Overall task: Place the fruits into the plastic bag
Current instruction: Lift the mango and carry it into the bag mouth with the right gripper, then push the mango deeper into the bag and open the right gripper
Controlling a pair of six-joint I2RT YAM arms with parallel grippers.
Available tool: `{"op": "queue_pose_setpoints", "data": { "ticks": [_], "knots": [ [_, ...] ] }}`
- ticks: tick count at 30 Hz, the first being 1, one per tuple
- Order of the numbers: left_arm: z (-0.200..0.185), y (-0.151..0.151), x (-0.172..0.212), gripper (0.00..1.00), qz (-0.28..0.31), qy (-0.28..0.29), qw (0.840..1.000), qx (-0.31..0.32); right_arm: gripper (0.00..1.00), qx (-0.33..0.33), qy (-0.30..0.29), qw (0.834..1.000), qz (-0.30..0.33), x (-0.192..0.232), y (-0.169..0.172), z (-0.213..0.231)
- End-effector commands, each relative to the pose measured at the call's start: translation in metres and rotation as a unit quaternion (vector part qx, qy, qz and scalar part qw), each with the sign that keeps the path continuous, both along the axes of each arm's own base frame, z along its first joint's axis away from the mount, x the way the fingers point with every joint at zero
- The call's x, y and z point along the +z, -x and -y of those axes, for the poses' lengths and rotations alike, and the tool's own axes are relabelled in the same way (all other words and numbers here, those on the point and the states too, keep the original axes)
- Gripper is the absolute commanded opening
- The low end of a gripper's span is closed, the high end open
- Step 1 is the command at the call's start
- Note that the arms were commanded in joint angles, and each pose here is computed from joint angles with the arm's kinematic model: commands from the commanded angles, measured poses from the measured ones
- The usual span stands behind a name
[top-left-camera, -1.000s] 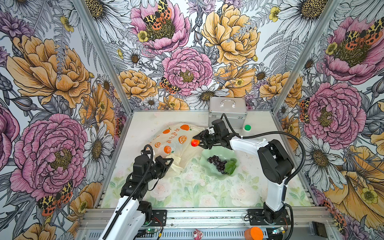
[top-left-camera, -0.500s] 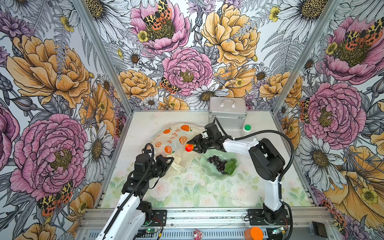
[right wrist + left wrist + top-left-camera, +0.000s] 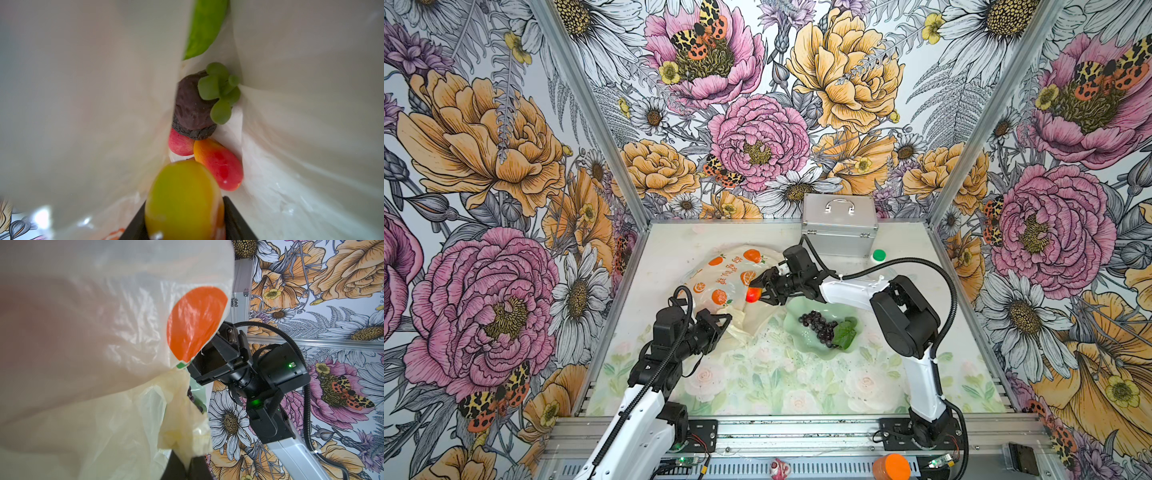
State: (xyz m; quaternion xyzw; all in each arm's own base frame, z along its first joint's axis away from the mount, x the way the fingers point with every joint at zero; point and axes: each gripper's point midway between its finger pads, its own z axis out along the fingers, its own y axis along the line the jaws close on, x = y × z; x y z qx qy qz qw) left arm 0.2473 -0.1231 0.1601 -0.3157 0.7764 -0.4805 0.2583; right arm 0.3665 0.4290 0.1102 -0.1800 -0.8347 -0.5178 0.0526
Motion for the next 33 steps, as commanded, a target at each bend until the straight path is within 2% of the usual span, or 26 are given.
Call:
{"op": "queue_pose_setpoints", "data": {
  "ticks": [1, 12, 18, 26, 33],
  "knots": [
    [0.003, -0.002, 0.014, 0.0, 0.023, 0.005, 1.0, -0.01, 0.33, 0.015, -0.019, 1.0, 0.011, 0.01, -0.002, -0.016],
    [0.008, -0.001, 0.021, 0.0, 0.032, 0.005, 0.999, -0.021, 0.33, 0.067, -0.091, 0.992, 0.053, 0.048, 0.004, -0.061],
    [0.01, -0.001, 0.028, 0.0, 0.039, 0.006, 0.999, -0.027, 0.33, 0.087, -0.103, 0.989, 0.058, 0.051, 0.009, -0.078],
    [0.012, -0.002, 0.051, 0.0, 0.066, 0.014, 0.997, -0.031, 0.33, 0.066, -0.076, 0.993, 0.059, 0.028, 0.005, -0.076],
    [0.01, -0.003, 0.086, 0.0, 0.115, 0.018, 0.993, -0.033, 0.32, 0.067, -0.006, 0.995, 0.07, -0.004, 0.008, -0.055]
  ]
}}
